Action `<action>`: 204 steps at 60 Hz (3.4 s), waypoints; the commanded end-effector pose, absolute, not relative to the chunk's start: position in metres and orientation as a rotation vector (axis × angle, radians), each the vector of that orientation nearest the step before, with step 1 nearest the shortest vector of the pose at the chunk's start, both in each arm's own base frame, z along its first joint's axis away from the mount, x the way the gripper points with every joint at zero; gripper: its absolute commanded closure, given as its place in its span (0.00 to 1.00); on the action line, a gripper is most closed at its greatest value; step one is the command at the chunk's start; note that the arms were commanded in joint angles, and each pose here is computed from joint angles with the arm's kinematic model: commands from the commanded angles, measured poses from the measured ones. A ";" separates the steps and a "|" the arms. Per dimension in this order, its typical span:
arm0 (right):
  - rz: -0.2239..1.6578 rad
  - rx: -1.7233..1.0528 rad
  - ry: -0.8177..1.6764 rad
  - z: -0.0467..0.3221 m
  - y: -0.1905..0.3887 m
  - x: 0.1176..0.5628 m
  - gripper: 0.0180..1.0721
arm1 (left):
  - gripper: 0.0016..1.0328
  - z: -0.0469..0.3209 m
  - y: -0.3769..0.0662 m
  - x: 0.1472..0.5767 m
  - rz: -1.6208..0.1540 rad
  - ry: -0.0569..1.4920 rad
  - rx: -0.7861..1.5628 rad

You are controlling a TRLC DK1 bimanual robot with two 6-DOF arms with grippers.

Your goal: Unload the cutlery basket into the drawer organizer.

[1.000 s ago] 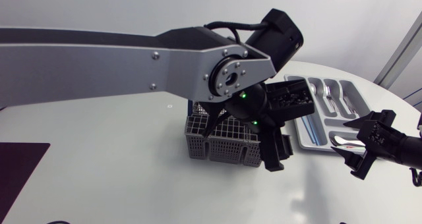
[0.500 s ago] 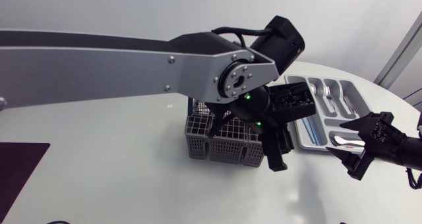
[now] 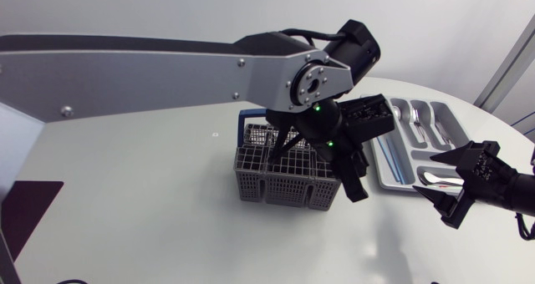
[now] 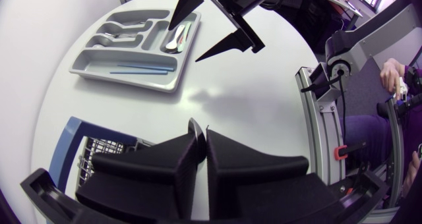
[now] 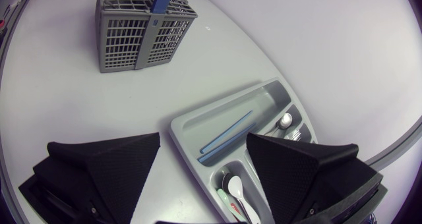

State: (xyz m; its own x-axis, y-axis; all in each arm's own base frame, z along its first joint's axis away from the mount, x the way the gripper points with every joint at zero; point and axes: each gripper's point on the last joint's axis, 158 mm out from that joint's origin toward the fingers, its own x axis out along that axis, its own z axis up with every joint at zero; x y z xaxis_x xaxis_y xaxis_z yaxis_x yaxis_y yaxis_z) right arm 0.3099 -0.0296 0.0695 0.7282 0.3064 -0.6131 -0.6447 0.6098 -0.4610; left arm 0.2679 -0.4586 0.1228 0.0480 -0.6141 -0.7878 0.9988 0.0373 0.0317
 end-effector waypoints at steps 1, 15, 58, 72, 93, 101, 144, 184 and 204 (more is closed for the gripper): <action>0.588 -0.687 0.528 0.063 -0.025 0.303 0.10 | 0.97 0.129 -0.459 0.282 -1.381 0.705 0.669; 0.592 -0.689 0.524 0.068 -0.021 0.300 0.10 | 0.97 0.171 -0.455 0.284 -1.372 0.699 0.519; 0.607 -0.622 0.507 0.088 0.004 0.296 0.10 | 0.97 0.200 -0.433 0.289 -1.188 0.731 0.148; 0.631 -0.604 0.517 0.085 0.019 0.293 0.10 | 0.97 0.205 -0.437 0.278 -1.085 0.684 0.128; 0.766 -0.479 0.545 0.090 0.075 0.291 0.10 | 0.96 0.224 -0.429 0.296 -0.995 0.666 0.043; 0.807 -0.420 0.557 0.096 0.094 0.296 0.10 | 0.95 0.236 -0.421 0.301 -0.967 0.658 -0.022; 1.050 -0.262 0.518 0.133 0.136 0.293 0.10 | 0.95 0.288 -0.415 0.273 -1.125 0.647 -0.039; 1.270 -0.336 0.440 0.171 0.180 0.246 0.28 | 0.97 0.263 -0.410 0.227 -1.499 0.748 0.177; 1.310 -0.358 0.392 0.184 0.191 0.234 0.74 | 0.97 0.254 -0.409 0.219 -1.527 0.767 0.186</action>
